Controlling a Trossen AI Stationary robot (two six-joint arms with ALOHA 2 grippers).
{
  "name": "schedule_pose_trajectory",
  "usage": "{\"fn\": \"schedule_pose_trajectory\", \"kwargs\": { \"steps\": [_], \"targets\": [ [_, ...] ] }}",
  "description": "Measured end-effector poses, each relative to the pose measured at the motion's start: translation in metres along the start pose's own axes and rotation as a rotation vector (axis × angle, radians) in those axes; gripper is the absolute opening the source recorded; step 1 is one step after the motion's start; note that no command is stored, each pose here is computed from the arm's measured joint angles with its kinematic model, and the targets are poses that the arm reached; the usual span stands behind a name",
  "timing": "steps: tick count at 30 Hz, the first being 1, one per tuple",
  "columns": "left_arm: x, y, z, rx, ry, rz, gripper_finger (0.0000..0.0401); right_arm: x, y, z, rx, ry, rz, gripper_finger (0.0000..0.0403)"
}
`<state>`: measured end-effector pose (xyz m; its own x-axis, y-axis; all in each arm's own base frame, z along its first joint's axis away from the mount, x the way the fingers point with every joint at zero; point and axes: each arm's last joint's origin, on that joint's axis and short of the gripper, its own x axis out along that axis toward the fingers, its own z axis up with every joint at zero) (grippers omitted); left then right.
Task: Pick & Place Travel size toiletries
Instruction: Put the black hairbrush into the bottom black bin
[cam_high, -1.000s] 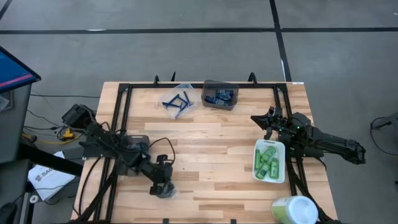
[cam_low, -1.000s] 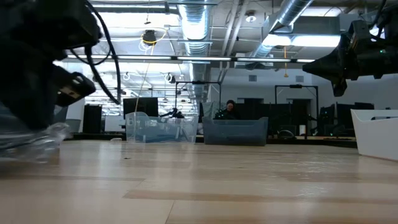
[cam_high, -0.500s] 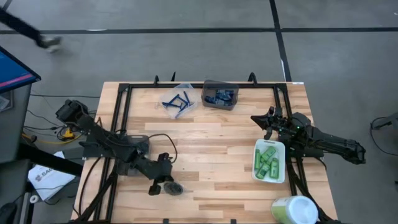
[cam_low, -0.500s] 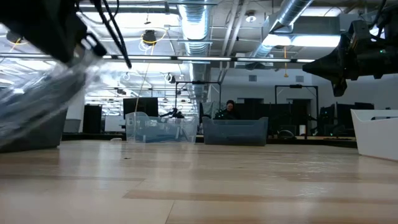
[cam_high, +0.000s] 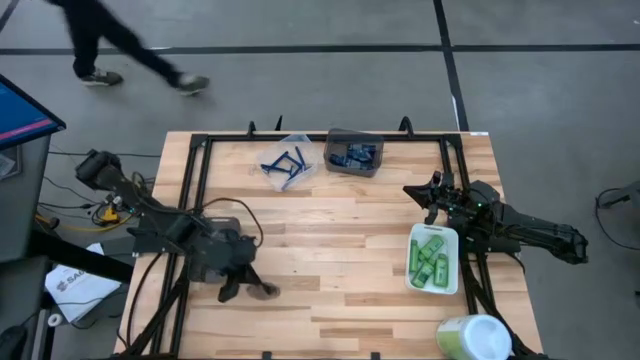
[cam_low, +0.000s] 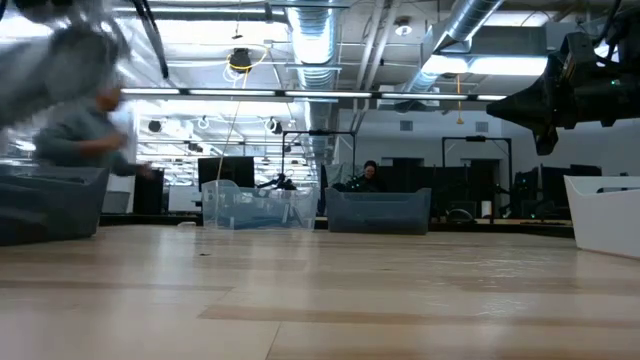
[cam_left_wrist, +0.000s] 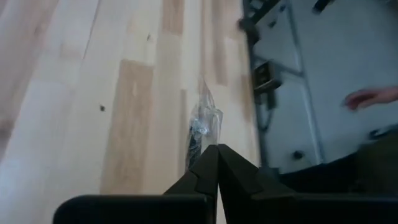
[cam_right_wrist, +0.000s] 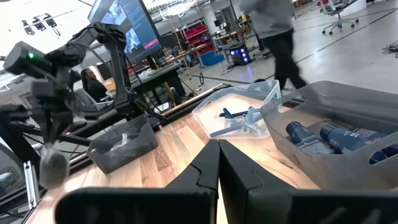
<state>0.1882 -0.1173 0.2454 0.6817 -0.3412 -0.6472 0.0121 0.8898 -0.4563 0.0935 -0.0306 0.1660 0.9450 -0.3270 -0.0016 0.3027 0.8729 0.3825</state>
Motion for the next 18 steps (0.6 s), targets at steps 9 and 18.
{"fn": "schedule_pose_trajectory", "kwargs": {
  "steps": [9,18],
  "targets": [
    [-0.052,0.002,0.007,-0.079,-0.168,-0.081,0.0,0.0,0.0,0.0,0.0,0.0,0.0,0.0],
    [-0.081,0.016,-0.006,-0.144,-0.134,-0.035,0.0,0.0,0.0,0.0,0.0,0.0,0.0,0.0]
  ]
}}
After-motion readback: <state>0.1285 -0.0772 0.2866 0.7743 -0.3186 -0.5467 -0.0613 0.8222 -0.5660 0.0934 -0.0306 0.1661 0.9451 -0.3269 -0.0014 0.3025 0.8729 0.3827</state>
